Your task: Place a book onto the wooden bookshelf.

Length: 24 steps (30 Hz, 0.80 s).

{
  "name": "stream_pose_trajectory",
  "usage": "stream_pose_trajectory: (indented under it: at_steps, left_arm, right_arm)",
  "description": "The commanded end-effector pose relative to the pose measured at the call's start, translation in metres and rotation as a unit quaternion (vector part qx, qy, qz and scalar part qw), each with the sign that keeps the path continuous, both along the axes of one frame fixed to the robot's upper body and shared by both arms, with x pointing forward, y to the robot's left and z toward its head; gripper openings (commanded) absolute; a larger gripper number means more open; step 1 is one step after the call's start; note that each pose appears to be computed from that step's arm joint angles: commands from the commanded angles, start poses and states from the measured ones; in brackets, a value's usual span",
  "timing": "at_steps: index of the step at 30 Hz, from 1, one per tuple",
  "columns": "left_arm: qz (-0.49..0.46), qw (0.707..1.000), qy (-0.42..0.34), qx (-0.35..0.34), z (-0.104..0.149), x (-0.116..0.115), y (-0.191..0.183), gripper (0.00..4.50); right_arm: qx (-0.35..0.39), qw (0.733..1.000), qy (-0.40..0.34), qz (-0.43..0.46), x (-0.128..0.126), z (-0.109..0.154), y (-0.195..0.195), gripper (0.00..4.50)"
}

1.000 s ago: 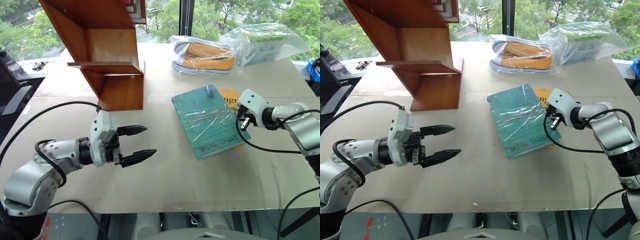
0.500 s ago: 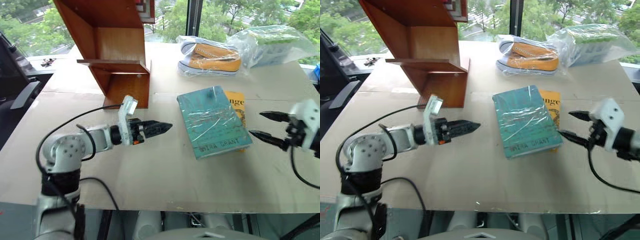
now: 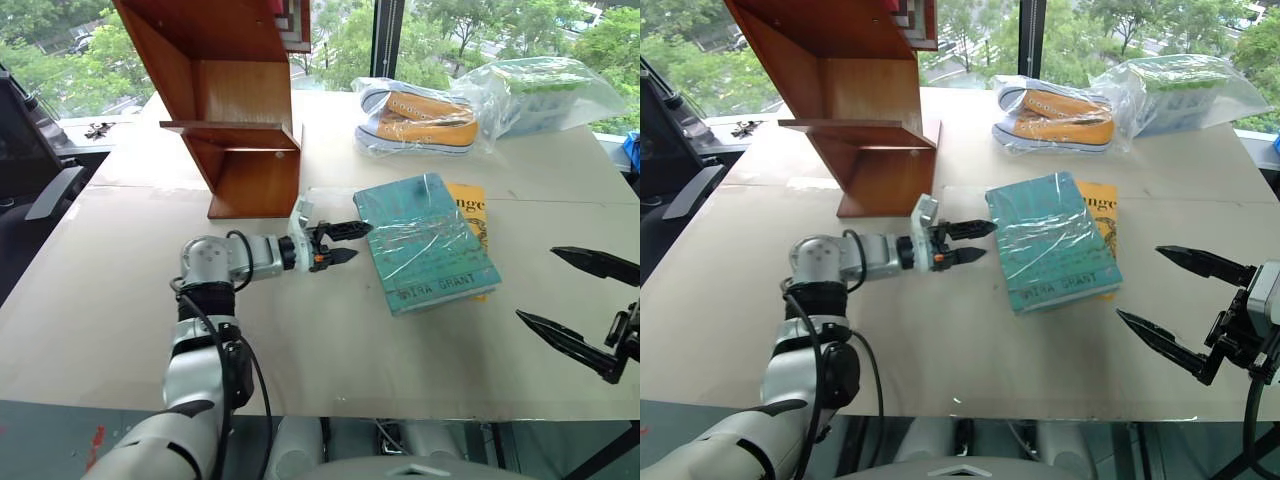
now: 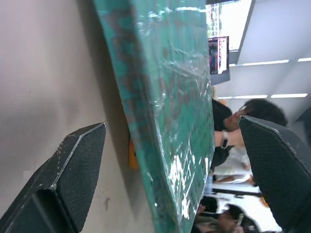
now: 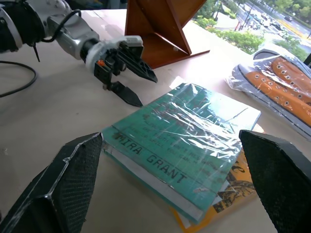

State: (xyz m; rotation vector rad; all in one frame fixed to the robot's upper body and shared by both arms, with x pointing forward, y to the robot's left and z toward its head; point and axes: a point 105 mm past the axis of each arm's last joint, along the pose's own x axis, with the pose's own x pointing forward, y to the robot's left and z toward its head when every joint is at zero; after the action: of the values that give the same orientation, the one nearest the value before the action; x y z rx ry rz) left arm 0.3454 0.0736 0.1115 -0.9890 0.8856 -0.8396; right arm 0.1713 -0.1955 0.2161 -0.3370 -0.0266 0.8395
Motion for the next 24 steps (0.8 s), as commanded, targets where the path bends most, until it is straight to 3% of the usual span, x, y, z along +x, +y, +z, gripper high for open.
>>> stream_pose_trajectory:
  at_steps: [1, 9, 13, 20, 24]
  left_arm:
    - [0.003, 1.0, 0.003, -0.026, 0.003, 0.005, -0.011, 4.5]
    - [0.002, 0.998, -0.004, -0.059, -0.009, 0.013, -0.047, 4.5]
    - [-0.013, 0.997, -0.005, -0.074, -0.009, 0.013, -0.056, 3.26]
    - [-0.013, 0.994, -0.012, -0.105, 0.001, 0.016, -0.037, 0.2]
    - [-0.018, 0.988, -0.051, -0.147, 0.037, 0.011, -0.01, 0.07]
  right_arm:
    - [-0.003, 1.0, -0.024, -0.003, -0.004, 0.007, 0.005, 4.47]
    - [0.002, 0.999, -0.032, -0.015, -0.007, 0.009, 0.01, 4.47]
    - [0.005, 0.999, -0.029, -0.013, -0.009, 0.007, 0.014, 4.5]
    - [0.006, 1.0, -0.025, -0.014, -0.006, 0.003, 0.012, 4.5]
    - [0.017, 0.999, -0.031, -0.003, 0.002, 0.004, 0.013, 4.5]
